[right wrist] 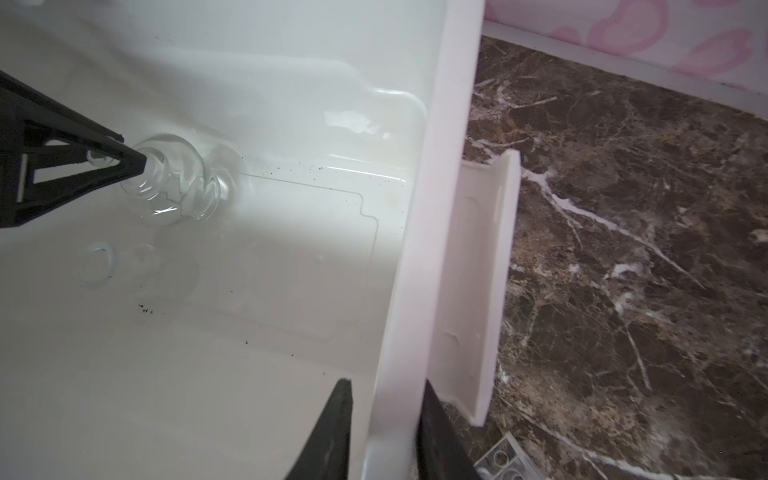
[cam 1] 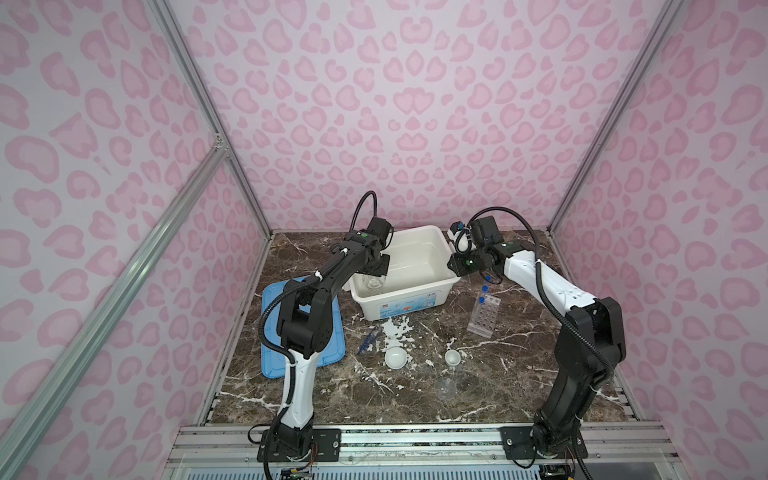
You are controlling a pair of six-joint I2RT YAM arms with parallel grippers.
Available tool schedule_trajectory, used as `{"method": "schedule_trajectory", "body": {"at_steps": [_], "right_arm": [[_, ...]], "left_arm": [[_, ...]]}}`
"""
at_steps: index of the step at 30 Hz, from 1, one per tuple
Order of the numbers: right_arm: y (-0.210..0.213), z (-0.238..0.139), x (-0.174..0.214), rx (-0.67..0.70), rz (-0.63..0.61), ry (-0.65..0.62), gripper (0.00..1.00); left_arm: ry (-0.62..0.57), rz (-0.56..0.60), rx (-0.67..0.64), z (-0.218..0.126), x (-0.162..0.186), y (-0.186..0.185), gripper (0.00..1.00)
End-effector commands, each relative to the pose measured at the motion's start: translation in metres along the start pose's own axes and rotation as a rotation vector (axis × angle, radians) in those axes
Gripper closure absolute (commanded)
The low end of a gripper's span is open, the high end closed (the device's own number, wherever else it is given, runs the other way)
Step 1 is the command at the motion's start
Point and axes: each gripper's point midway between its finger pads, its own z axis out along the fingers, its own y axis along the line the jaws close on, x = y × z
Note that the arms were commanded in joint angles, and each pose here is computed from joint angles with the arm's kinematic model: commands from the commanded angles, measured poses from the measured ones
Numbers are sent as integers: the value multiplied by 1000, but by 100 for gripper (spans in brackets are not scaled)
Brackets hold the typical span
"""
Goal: Organize the chemistry lab equipment
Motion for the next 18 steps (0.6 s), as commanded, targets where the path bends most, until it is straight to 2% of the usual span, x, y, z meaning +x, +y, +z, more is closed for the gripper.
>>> {"method": "schedule_trajectory", "body": {"at_steps": [1, 10, 16, 18], "right_arm": [[-2, 0, 8, 15, 5, 24, 73], [-4, 0, 6, 22, 10, 14, 73], [-4, 0, 2, 24, 16, 2, 71], [-4, -1, 2, 23, 18, -2, 70]], "left_arm": [[-49, -32, -2, -8, -10, 2, 92], [-25, -44, 12, -1, -3, 0, 90], [-23, -44, 17, -1, -3, 0, 85], [-23, -45, 22, -1, -4, -1, 81]]}}
